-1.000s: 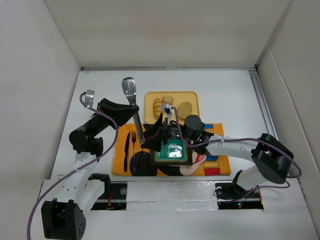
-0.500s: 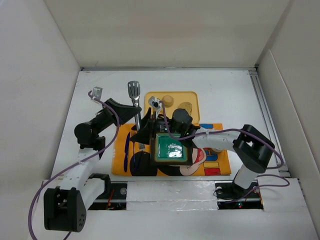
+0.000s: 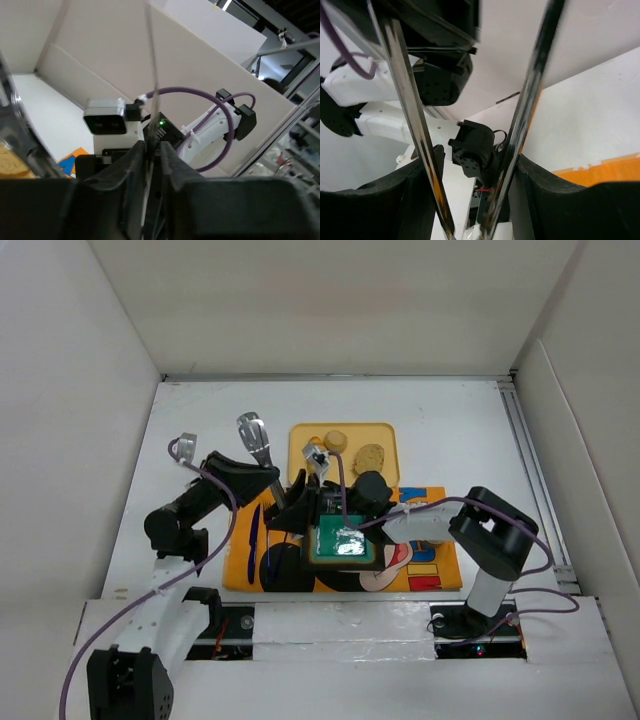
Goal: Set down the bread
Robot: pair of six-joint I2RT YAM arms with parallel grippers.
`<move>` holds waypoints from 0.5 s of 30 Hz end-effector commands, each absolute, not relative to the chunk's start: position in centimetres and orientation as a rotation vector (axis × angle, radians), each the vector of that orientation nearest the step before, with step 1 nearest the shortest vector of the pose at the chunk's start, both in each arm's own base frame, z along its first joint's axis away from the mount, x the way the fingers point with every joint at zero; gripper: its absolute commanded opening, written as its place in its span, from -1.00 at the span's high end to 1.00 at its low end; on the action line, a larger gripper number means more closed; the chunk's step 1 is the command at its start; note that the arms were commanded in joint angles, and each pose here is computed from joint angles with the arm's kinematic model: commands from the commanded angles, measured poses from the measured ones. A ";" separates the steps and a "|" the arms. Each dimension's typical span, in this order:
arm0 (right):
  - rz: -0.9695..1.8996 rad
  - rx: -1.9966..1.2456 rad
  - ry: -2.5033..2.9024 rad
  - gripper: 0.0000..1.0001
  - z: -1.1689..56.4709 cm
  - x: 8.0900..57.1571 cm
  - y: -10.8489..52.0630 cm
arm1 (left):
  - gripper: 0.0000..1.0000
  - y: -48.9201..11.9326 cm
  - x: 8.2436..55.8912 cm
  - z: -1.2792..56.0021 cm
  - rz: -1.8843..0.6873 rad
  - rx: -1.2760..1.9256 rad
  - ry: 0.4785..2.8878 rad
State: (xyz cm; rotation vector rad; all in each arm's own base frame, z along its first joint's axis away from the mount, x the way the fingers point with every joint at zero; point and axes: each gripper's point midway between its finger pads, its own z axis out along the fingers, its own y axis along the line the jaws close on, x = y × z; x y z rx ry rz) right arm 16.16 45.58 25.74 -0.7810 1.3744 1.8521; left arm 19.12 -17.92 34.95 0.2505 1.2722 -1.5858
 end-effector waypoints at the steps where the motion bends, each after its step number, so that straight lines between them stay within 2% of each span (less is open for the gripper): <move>1: 1.839 -0.724 1.264 -0.10 28.8 16.7 43.6 | 0.67 -17.5 14.6 38.5 -1.420 0.485 1.012; 2: 1.815 -0.687 1.276 -0.10 28.9 17.5 43.2 | 0.57 -17.4 14.8 38.9 -1.392 0.476 1.023; 3: 1.797 -0.684 1.286 -0.05 28.8 17.6 43.0 | 0.33 -17.3 15.4 38.2 -1.344 0.453 1.081; 5: 1.752 -0.665 1.354 -0.01 28.6 18.3 42.6 | 0.02 -16.8 16.0 38.8 -1.279 0.412 1.100; 6: 1.715 -0.661 1.364 0.01 28.6 18.6 42.5 | -0.21 -16.8 16.3 38.1 -1.254 0.402 1.142; 7: 1.676 -0.648 1.439 0.03 27.6 19.0 42.4 | -0.30 -16.7 16.7 38.1 -1.235 0.388 1.159; 12: 1.528 -0.622 1.495 0.07 28.4 20.3 41.4 | -0.54 -16.5 18.8 36.4 -1.189 0.320 1.326; 15: 1.450 -0.574 1.535 0.08 28.5 21.5 40.5 | -0.56 -16.1 19.5 35.2 -1.137 0.301 1.398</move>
